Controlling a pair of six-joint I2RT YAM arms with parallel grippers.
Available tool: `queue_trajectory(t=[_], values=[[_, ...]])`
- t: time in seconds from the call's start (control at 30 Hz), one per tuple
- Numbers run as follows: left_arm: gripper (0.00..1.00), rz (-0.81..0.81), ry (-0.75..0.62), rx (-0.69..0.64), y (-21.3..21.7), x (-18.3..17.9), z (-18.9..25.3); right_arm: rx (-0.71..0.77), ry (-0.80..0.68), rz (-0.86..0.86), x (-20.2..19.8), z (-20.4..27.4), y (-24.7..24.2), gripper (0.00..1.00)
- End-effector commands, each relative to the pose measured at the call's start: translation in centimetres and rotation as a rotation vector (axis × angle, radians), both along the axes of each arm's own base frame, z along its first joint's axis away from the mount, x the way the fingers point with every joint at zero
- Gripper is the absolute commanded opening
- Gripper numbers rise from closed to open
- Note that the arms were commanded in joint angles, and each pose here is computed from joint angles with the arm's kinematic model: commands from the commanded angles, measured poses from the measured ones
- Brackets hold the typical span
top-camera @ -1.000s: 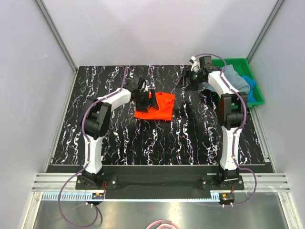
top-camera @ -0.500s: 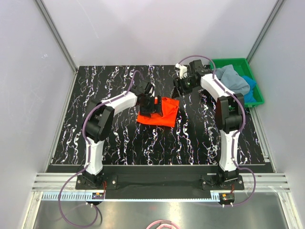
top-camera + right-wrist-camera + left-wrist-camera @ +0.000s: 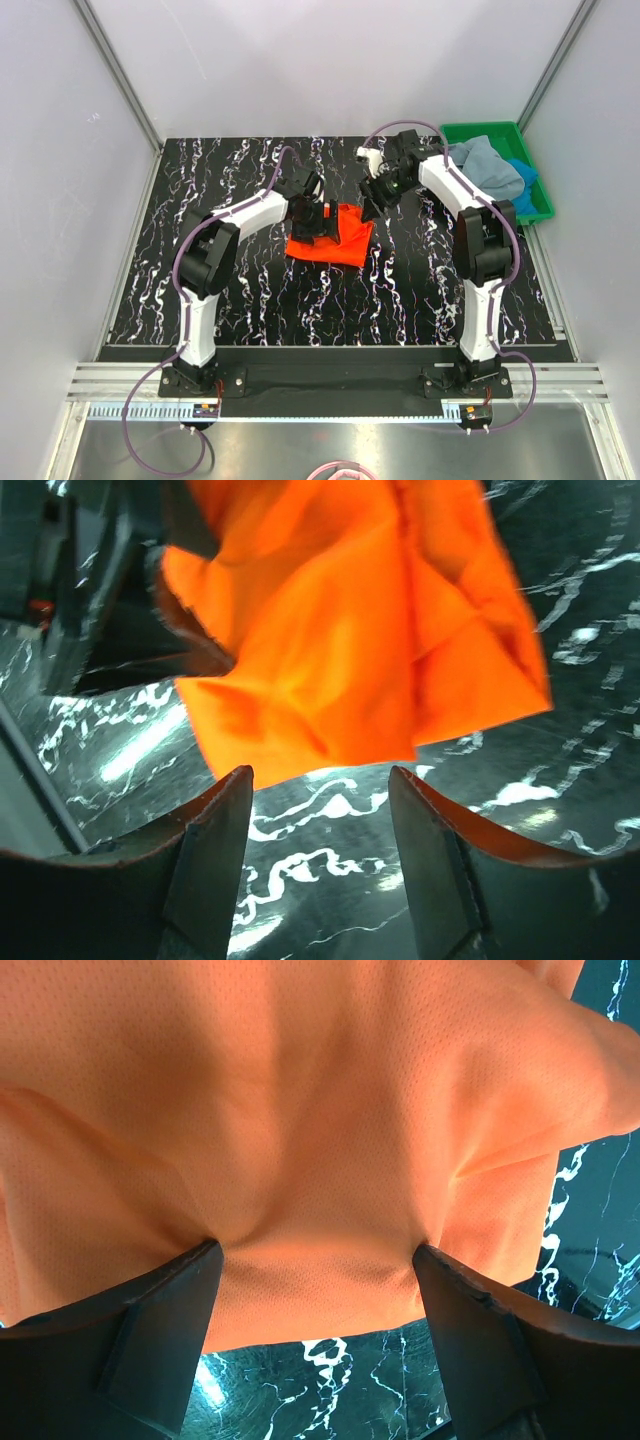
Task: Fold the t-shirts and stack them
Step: Fold the tshirt, then neatly place the folded tshirt to the corner
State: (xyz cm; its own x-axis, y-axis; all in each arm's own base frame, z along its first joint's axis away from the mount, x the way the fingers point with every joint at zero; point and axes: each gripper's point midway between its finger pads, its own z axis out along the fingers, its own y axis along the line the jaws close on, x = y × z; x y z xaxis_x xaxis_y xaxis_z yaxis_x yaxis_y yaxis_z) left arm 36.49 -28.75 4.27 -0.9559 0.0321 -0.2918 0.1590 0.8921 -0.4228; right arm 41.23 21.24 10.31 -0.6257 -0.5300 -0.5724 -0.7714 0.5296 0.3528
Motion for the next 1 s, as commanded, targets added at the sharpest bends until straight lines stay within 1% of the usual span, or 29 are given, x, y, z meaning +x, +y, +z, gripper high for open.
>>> queue_trajectory(t=[0.0, 0.07, 0.17, 0.27, 0.53, 0.57, 0.7, 0.8, 0.97], values=[[0.86, 0.000, -0.052, 0.015, -0.1, 1.3, 0.9, 0.023, 0.012, 0.073, -1.4, 0.6, 1.2, 0.63], [0.86, -0.005, -0.053, 0.019, 0.0, 1.4, 0.7, 0.016, 0.024, 0.077, -1.5, -0.2, 1.4, 0.62], [0.86, -0.006, -0.055, 0.022, 0.0, 1.5, 0.5, 0.000, 0.046, 0.073, -1.2, -1.4, 1.7, 0.53], [0.86, -0.009, -0.059, 0.025, -0.1, 1.6, 0.5, -0.024, 0.074, 0.063, -0.7, -2.7, 1.5, 0.49], [0.86, -0.020, -0.048, 0.030, -0.2, 1.2, 0.1, -0.039, 0.051, 0.031, 0.8, -4.1, 1.7, 0.48], [0.86, -0.021, -0.052, 0.030, -0.2, 1.3, 0.2, -0.058, 0.039, 0.021, 1.1, -4.2, 1.5, 0.48], [0.86, -0.028, -0.047, 0.033, -0.4, 1.0, -0.1, -0.089, -0.067, -0.019, 3.2, -3.9, 1.0, 0.50], [0.86, -0.034, -0.040, 0.030, -0.6, 0.7, -0.3, -0.111, -0.105, -0.066, 4.7, -4.5, 0.7, 0.51], [0.86, -0.049, -0.034, 0.030, -0.9, 0.2, -0.4, -0.101, -0.113, -0.150, 6.9, -4.4, 1.2, 0.50]])
